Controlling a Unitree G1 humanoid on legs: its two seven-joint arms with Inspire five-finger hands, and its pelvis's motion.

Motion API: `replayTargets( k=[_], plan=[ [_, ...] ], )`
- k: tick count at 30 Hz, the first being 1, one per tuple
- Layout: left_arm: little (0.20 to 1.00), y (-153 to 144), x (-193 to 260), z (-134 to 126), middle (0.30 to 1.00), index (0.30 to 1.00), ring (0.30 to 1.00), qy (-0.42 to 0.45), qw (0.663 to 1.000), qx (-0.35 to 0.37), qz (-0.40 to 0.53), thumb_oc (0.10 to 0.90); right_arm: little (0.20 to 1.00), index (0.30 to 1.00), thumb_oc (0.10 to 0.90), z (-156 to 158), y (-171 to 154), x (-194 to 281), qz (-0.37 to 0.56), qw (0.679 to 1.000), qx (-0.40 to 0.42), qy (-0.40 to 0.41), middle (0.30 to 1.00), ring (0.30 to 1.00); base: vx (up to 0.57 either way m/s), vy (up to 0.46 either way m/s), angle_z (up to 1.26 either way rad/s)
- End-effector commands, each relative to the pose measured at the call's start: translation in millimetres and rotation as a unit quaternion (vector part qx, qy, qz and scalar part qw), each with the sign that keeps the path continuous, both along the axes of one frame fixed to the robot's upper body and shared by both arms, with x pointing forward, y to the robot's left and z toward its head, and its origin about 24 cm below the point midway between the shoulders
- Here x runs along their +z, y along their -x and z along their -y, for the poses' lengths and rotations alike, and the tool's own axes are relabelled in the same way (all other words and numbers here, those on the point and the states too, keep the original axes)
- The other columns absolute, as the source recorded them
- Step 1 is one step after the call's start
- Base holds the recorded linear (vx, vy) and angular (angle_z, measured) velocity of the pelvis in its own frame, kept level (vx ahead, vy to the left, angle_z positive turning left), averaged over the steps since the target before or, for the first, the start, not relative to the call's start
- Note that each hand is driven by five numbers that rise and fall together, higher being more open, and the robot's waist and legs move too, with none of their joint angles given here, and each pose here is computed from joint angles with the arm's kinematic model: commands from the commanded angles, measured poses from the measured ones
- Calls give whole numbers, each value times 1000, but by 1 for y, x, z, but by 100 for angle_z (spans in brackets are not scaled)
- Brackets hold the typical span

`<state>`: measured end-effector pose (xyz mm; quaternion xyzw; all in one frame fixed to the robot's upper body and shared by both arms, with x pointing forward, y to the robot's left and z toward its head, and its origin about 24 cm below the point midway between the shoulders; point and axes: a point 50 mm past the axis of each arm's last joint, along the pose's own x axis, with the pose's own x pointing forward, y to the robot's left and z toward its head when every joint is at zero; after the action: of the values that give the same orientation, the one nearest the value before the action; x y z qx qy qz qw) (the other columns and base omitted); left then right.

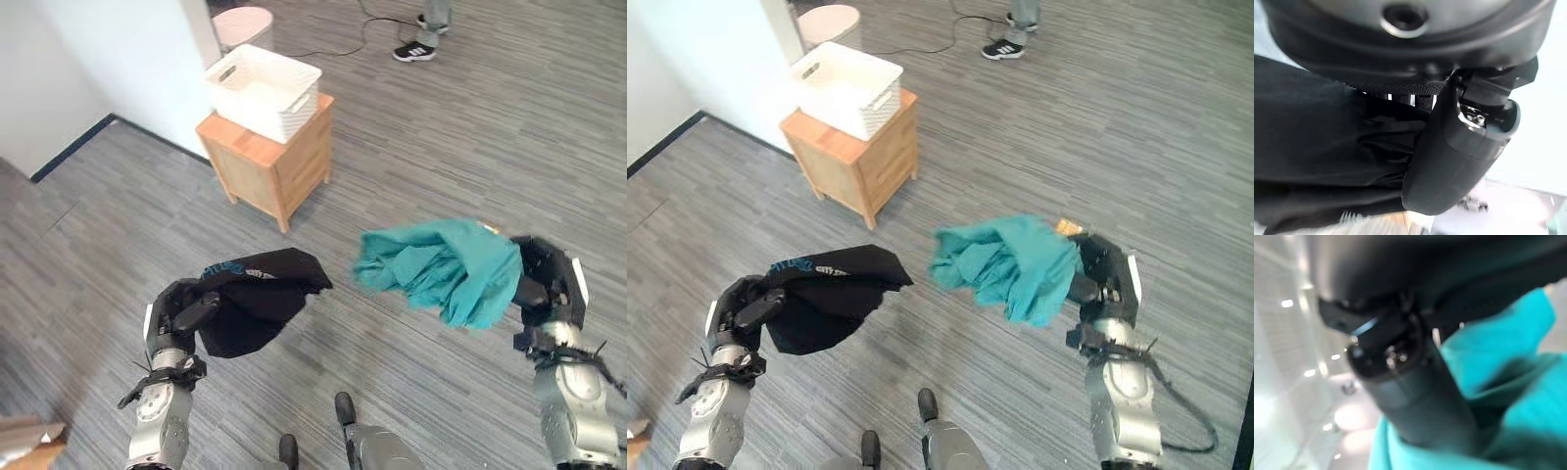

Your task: Pick up bed clothes into laundry basket.

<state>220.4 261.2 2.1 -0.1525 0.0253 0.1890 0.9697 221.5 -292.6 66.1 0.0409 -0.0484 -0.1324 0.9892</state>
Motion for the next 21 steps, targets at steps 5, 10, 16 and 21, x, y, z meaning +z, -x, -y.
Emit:
replayTargets(
  k=[5,10,16,21],
  plan=[
    [300,-22,76,-26,300,300,300,-110,984,-6,140,400,300,300,400,36,24,29,99,987,-125,13,300,300,34,-120,8],
    [300,-29,75,-11,300,300,300,-87,984,-36,154,400,300,300,400,42,9,51,118,987,-98,51,300,300,3,-218,22],
    [300,-45,92,0,300,300,300,-102,976,-75,177,400,300,300,400,53,-9,102,180,973,-93,107,300,300,-30,-84,72],
    [300,-57,113,1,300,300,300,-131,966,-90,204,400,300,300,400,46,-24,111,170,976,-54,128,300,300,19,34,41]
  ],
)
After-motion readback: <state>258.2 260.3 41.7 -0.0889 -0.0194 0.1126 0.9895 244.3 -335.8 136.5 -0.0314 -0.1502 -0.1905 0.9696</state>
